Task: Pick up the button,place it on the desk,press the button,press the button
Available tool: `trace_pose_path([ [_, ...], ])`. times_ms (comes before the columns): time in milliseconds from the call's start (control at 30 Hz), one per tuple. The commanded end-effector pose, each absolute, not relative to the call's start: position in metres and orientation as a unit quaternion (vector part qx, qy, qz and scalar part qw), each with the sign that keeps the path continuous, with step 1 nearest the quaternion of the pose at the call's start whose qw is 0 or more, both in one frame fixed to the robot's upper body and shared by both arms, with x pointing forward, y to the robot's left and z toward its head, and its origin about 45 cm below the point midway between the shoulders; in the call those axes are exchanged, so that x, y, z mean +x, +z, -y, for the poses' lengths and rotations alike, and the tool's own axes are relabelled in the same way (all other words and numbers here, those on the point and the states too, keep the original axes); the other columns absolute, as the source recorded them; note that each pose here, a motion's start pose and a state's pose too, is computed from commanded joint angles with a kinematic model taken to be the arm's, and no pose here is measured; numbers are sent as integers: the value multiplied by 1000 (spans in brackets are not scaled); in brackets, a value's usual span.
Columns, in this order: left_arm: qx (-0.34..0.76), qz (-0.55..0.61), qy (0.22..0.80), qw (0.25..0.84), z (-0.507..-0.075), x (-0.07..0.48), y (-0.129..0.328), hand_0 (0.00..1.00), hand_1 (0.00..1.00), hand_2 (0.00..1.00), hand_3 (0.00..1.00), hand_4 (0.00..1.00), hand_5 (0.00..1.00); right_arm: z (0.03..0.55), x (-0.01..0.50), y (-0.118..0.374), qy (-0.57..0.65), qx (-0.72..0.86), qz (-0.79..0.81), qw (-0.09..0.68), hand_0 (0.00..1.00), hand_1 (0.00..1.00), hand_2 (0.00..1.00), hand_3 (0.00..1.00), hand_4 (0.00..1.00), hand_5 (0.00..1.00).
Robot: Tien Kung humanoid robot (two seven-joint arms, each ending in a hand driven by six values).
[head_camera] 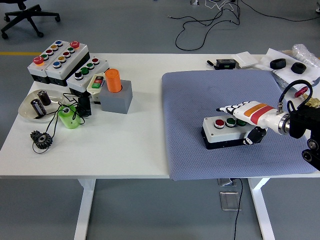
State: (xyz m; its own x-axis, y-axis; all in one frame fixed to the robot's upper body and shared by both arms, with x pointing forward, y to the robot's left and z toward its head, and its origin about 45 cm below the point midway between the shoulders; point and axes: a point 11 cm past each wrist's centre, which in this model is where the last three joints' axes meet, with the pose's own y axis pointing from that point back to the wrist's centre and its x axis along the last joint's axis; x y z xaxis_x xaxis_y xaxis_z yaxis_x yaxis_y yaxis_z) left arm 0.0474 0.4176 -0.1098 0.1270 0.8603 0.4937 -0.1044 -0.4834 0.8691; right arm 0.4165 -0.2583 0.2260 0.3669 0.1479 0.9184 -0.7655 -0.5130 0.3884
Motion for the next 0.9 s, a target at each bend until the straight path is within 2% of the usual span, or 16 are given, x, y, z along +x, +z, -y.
trace_pose_path([
  [133,628,-300,590,410,-418,49,-110,598,514,483,444,273,966,257,413,241,508,714,241,418,908,898,987,998,887,10],
  [167,628,-300,590,410,-418,49,-110,598,514,483,444,276,969,256,412,243,508,715,243,415,881,880,976,998,897,28],
  [333,627,-299,591,411,-418,50,-109,598,514,483,444,276,969,253,401,280,535,716,280,350,881,880,976,998,897,28],
  [367,627,-299,591,411,-418,51,-109,598,514,484,444,276,969,251,400,285,539,715,283,343,725,678,786,998,886,48],
  [533,626,-298,592,411,-419,52,-109,598,514,484,444,276,969,255,393,306,551,703,326,310,725,678,786,998,886,48],
  [567,626,-298,592,411,-419,51,-109,598,515,482,444,275,969,255,391,305,542,710,329,307,437,151,294,856,546,2],
  [733,627,-297,591,411,-418,52,-109,598,515,482,444,275,969,252,388,291,524,718,316,331,437,151,294,856,546,2],
  [767,627,-297,591,411,-418,52,-109,598,514,482,444,275,969,252,387,288,522,719,313,335,244,2,132,757,546,2],
  [900,626,-298,591,411,-418,51,-109,598,514,482,444,275,969,250,384,274,504,728,294,359,244,2,132,757,546,2],
])
